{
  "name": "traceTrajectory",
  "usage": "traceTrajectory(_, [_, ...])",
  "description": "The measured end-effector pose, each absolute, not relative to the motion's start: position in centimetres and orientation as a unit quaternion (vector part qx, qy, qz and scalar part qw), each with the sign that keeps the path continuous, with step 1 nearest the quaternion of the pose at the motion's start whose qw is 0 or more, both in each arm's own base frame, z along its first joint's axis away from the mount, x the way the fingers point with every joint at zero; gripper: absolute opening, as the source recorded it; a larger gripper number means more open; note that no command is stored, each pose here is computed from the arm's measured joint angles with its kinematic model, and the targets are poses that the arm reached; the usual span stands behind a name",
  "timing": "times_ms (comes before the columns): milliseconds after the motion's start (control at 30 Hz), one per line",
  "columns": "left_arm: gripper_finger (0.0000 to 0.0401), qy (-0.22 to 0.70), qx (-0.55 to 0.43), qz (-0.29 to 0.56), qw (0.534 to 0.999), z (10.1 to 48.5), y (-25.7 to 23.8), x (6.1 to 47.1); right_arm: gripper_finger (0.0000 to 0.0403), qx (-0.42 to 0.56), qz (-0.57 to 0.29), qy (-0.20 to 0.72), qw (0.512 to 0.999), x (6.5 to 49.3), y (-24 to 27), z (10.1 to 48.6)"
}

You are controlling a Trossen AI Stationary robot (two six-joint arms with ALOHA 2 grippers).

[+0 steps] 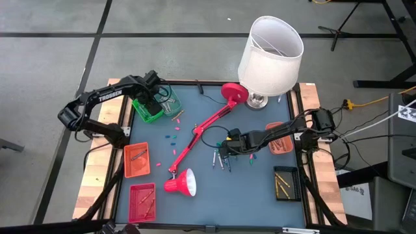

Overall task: Sort crayons
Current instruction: Put the right green crayon into the green bin

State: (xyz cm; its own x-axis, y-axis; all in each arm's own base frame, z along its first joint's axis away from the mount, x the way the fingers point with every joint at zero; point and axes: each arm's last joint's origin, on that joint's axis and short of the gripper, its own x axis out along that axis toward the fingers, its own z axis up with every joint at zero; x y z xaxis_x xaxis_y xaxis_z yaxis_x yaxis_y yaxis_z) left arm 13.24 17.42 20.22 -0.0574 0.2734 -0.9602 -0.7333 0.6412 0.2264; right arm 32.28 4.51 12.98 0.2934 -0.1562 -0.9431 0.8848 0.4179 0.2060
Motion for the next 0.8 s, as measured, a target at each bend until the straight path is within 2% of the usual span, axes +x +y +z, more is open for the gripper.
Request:
traceTrajectory(167, [0.0112,0.619,-0.186,0.381,0.661,20.2,17.4,13.2,0.001,0.388,-0.375,0.461,0.705,32.3,4.5,12.9])
traceTrajectory(433, [0.0111,0.612,-0.2,0.382,0.663,20.5,17.2,13.1,0.0023,0.383,-0.379,0.456,0.708,32.3,4.4,12.9])
traceTrajectory(633, [0.0111,0.571,-0.215,0.363,0.704,22.0,16.3,12.7,0.0017,0.381,-0.373,0.452,0.715,32.3,4.4,13.3])
traceTrajectory(800, [0.0111,0.526,-0.234,0.331,0.747,23.4,15.3,12.4,0.0017,0.366,-0.369,0.423,0.742,32.1,4.1,14.9])
